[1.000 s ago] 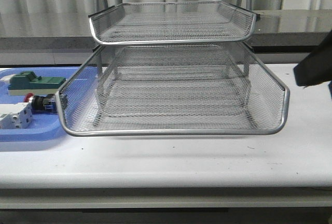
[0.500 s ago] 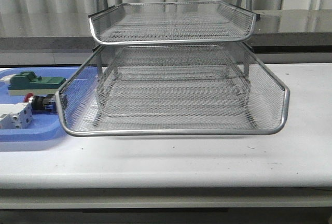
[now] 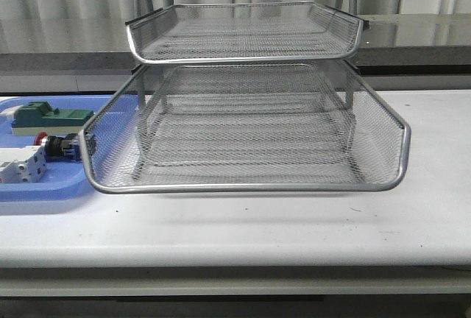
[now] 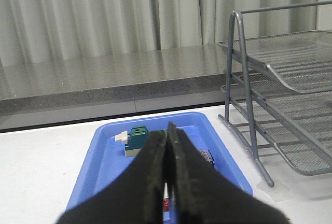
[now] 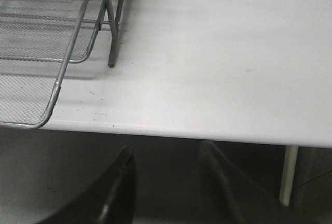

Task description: Place button on rack with both arms

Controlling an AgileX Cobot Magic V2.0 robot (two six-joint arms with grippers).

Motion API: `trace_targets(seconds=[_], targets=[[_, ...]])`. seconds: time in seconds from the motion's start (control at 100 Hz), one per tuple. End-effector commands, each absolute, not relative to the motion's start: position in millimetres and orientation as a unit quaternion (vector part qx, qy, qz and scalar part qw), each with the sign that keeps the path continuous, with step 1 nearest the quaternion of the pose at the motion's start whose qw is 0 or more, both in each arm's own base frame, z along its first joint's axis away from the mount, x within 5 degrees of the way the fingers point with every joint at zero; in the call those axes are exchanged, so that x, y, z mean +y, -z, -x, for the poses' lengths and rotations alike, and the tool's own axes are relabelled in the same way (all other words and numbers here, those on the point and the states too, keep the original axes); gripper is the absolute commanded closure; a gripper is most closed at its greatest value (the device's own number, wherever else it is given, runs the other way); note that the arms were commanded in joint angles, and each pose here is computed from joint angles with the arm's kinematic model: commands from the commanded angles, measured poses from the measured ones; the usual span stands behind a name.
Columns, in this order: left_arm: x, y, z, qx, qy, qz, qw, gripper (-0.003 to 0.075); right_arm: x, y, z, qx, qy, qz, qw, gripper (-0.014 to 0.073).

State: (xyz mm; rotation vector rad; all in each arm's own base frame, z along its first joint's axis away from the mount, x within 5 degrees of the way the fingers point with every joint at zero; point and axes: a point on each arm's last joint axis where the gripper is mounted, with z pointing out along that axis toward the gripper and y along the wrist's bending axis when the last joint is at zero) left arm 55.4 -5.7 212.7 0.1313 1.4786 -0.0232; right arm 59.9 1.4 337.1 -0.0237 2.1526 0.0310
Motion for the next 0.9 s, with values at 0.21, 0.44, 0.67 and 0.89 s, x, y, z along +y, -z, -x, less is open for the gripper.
trace_targets(seconds=[0.21, 0.44, 0.67, 0.89], targets=[[-6.4, -205.6, -54.3, 0.649, 0.021, -0.056, 0.759, 0.074, 0.2, -352.1, -59.4, 0.857, -0.009, 0.007, 0.515, 0.0661], [-6.4, -205.6, -54.3, 0.649, 0.021, -0.056, 0.759, 0.074, 0.4, -352.1, -59.4, 0.857, -0.01, 0.007, 0.515, 0.0665], [-6.4, -205.6, -54.3, 0.649, 0.021, -0.056, 0.759, 0.074, 0.4, -352.1, -59.4, 0.857, -0.01, 0.007, 0.515, 0.0665], [-6.4, -205.6, -54.3, 0.649, 0.021, -0.056, 0.759, 0.074, 0.4, -352.1, -59.4, 0.857, -0.01, 0.007, 0.515, 0.0665]])
